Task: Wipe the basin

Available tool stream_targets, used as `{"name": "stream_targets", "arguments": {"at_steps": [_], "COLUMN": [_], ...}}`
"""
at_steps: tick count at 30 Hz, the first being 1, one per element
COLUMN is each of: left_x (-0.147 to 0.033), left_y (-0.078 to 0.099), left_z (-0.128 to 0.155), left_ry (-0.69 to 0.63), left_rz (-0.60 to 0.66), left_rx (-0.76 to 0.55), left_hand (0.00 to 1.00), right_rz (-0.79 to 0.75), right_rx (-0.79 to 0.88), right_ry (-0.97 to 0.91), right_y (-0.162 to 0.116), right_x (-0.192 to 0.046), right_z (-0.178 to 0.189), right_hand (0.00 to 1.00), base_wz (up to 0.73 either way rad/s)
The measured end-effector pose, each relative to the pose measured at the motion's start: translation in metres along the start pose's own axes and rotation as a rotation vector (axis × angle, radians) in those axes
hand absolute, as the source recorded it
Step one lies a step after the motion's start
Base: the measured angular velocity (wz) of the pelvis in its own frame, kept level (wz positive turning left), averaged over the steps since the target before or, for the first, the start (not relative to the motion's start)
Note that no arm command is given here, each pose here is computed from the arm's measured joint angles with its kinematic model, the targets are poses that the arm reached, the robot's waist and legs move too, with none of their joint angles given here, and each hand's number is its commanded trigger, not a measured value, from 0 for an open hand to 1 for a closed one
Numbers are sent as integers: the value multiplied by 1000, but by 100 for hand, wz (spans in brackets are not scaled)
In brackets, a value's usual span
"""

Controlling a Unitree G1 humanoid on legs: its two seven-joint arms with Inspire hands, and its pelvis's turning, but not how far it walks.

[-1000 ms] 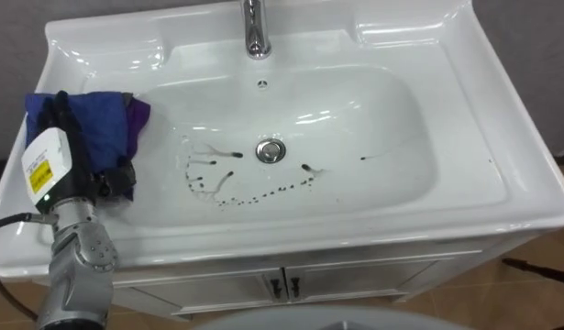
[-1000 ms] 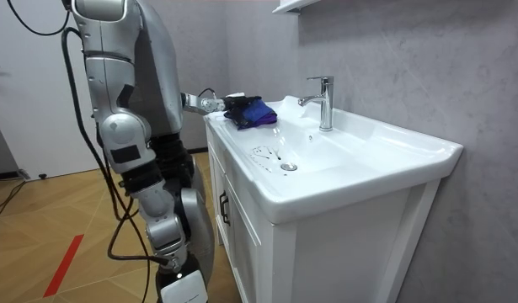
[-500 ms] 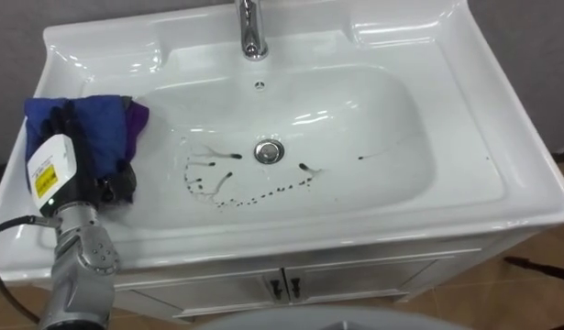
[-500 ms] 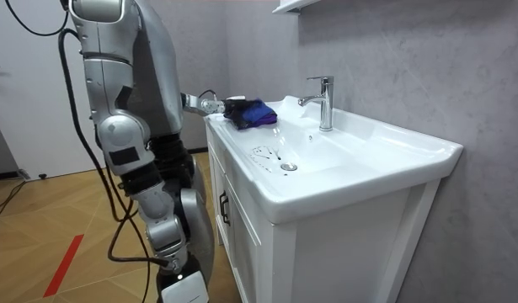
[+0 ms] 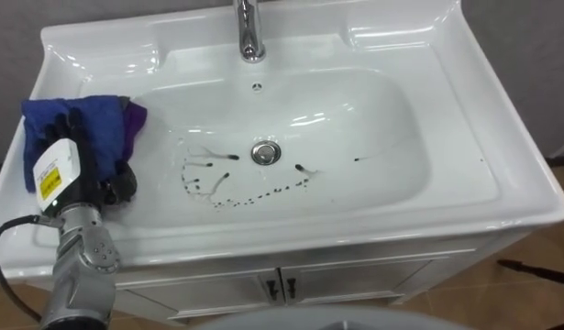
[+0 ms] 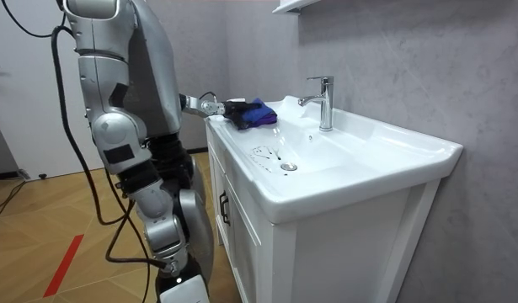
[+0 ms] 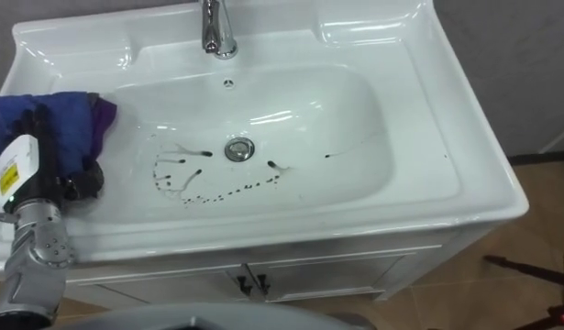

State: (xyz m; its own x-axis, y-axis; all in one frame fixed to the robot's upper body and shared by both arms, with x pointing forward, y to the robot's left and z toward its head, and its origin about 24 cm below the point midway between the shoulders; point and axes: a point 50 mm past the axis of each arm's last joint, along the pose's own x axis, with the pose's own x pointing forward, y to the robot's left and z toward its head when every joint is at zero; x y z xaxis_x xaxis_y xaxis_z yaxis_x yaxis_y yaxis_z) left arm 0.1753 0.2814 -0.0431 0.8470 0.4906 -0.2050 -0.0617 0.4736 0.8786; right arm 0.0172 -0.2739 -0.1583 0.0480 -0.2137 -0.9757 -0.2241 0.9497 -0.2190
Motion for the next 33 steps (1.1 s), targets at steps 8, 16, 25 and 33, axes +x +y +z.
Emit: {"name": "stream_targets", "arguments": {"at_steps": [8, 16, 25, 33], "left_x": [2, 9, 16, 19], "left_y": [0, 10, 19, 25], "left_z": [2, 4, 5, 3], "left_ry": [-3, -4, 3, 8], "left_rz": [-9, 49, 93, 110], "left_rx": [-3, -9, -10, 26], "left_hand": [19, 100, 100, 100], "right_rz": [-15, -17, -24, -23], "right_rx": [44, 48, 75, 75], "right_ry": [11, 14, 7, 13], "right_y": [-4, -4, -7, -7], "right_x": [0, 0, -1, -1], "right_z": [-1, -1, -1, -3], "right_hand": [0, 0, 0, 0], "base_wz": [0, 0, 0, 0]}}
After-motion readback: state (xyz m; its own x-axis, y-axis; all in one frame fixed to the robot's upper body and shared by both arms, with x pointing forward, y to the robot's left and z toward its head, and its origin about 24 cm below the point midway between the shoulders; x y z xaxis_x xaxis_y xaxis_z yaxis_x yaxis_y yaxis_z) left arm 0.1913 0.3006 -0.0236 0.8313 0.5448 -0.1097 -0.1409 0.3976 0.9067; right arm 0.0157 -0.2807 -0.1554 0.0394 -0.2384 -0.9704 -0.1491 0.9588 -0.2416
